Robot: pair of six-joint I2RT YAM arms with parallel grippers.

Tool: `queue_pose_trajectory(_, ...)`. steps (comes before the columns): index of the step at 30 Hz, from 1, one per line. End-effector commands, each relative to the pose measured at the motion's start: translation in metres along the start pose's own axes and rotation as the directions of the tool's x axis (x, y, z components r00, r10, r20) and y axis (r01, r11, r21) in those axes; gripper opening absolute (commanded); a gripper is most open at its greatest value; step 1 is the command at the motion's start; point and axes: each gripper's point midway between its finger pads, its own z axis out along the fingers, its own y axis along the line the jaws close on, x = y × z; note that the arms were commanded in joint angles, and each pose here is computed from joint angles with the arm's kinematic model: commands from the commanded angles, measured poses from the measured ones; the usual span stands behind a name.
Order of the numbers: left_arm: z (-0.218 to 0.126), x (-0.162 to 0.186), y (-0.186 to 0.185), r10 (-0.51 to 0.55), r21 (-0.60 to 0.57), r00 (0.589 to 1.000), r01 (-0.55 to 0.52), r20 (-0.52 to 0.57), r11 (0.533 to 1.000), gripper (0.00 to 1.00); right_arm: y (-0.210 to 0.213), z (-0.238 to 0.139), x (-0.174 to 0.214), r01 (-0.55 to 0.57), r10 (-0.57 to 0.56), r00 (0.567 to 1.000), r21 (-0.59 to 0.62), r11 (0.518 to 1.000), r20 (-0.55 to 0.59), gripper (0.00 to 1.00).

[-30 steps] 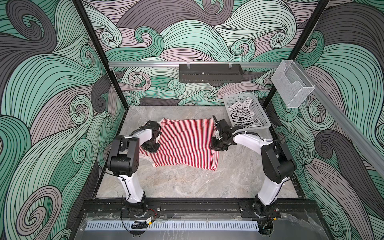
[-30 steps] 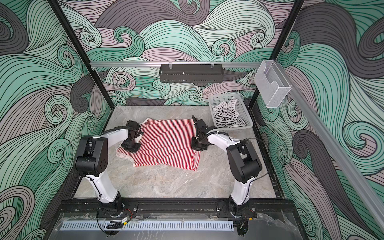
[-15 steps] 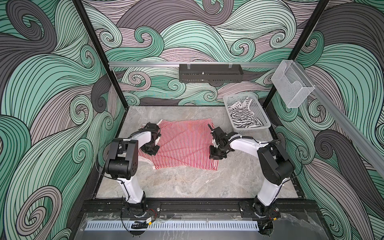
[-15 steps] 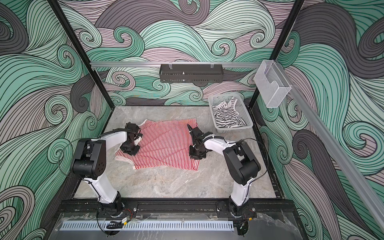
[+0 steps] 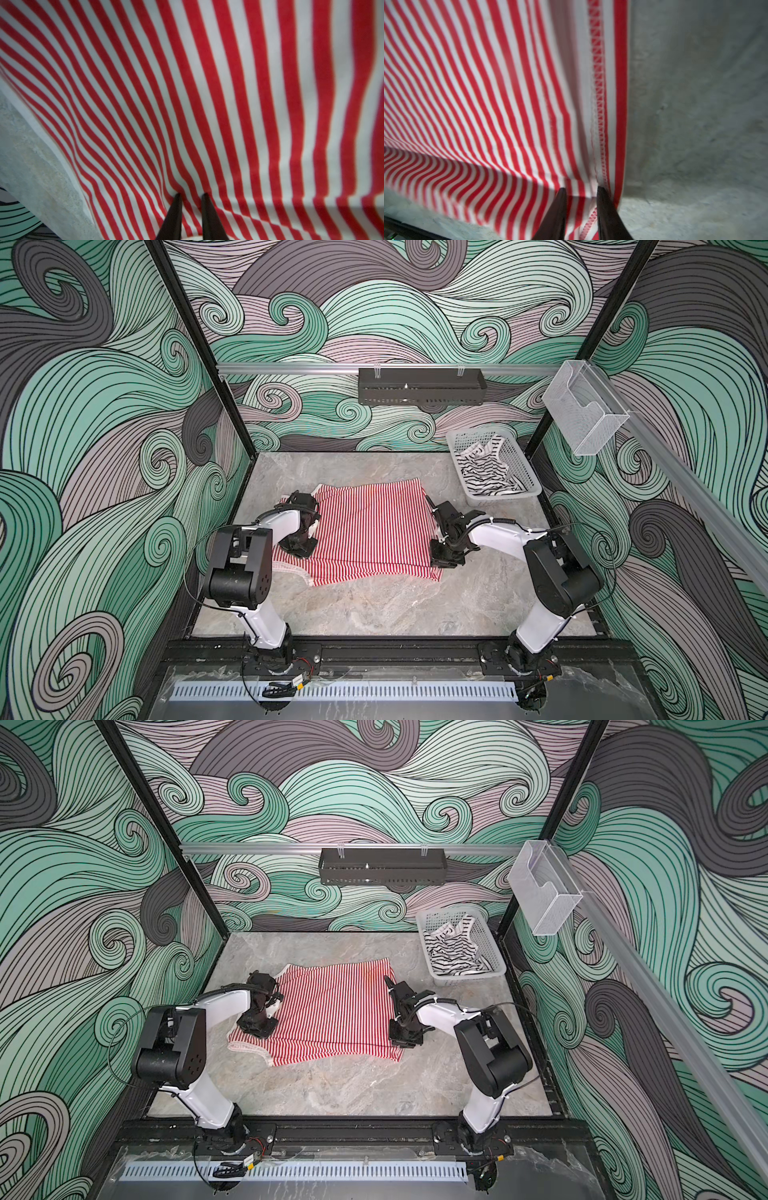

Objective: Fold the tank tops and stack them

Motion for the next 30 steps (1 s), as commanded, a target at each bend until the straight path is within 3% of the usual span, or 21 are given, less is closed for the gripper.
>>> queue_pose_trajectory(1,-0.005,0.010,-0.007,0.015,0.052,1.000,-0.014,-0.017,0.999,0.20,-0.031,-0.005,0.014,-0.010,0.013,1.000,0.128,0.992,-0.021,0.29)
queue_pose_trajectory(4,-0.017,0.005,-0.009,0.018,0.078,1.000,-0.019,0.020,0.997,0.21,-0.029,-0.011,0.013,-0.004,0.005,1.000,0.116,0.993,-0.011,0.30)
queue_pose_trajectory(8,-0.041,0.001,-0.018,0.023,0.145,0.996,-0.036,0.088,0.989,0.25,-0.005,-0.028,0.010,0.014,-0.014,0.999,0.005,1.000,0.042,0.34)
queue_pose_trajectory(12,-0.066,0.004,-0.043,0.086,0.259,0.980,-0.131,0.179,0.957,0.34,0.008,-0.037,0.015,0.019,-0.017,0.999,-0.050,0.999,0.044,0.38)
queue_pose_trajectory(16,-0.070,0.020,-0.065,0.181,0.298,0.963,-0.237,0.202,0.925,0.40,0.011,-0.028,0.028,0.011,-0.010,1.000,-0.080,0.997,0.012,0.40)
queue_pose_trajectory(24,-0.071,0.053,-0.103,0.372,0.280,0.893,-0.435,0.252,0.856,0.42,0.014,-0.018,0.049,-0.032,0.030,0.999,-0.127,0.991,-0.020,0.38)
queue_pose_trajectory(30,-0.056,0.051,-0.100,0.408,0.203,0.882,-0.455,0.234,0.867,0.42,0.013,-0.016,0.052,-0.050,0.047,0.999,-0.126,0.991,-0.024,0.38)
